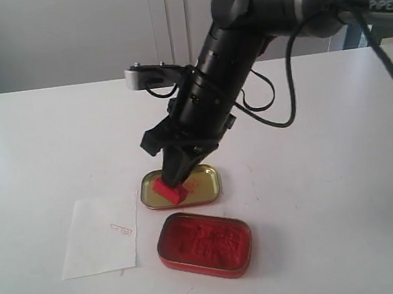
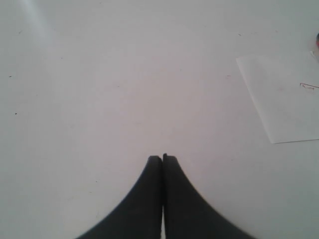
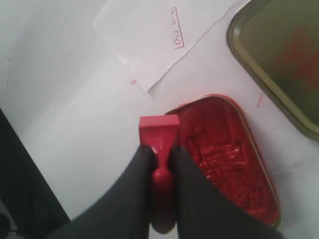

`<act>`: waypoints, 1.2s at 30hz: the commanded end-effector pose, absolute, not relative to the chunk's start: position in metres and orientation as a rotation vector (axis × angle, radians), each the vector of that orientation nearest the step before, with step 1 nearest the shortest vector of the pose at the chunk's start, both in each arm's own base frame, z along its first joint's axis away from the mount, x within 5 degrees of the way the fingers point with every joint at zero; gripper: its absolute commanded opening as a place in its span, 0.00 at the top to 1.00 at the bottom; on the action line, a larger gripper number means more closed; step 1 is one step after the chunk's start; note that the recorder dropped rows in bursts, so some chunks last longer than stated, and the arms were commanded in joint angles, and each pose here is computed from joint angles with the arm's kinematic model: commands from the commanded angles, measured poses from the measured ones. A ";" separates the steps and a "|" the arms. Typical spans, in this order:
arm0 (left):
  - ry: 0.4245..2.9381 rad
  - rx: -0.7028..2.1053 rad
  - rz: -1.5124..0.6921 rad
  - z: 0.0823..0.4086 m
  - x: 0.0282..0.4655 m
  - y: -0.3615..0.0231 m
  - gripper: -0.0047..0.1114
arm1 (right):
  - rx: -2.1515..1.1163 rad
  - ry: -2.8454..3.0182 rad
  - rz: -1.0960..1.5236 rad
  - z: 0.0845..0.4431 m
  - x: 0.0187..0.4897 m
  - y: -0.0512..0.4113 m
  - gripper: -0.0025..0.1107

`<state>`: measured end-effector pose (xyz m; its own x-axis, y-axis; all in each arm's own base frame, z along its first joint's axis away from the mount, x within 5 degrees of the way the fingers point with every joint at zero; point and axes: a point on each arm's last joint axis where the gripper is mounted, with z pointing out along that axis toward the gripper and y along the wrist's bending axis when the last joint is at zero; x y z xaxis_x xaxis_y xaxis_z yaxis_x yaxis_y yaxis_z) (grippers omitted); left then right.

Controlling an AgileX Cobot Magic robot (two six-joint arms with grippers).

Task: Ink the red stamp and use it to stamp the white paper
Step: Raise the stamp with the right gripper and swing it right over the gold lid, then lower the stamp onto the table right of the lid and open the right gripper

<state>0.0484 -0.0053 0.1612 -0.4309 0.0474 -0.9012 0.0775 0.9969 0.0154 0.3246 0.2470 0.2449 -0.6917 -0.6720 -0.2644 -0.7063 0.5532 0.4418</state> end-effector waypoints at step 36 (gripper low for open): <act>2.029 0.082 -0.038 0.158 0.048 -0.005 0.96 | -0.406 2.519 1.369 0.166 0.366 0.076 0.98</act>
<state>0.0484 -0.0053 0.1612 -0.4309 0.0474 -0.9012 0.0775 0.9969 0.0154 0.3618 0.0798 0.1775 -0.9177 -0.1738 -0.3574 -0.3927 0.5345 0.7484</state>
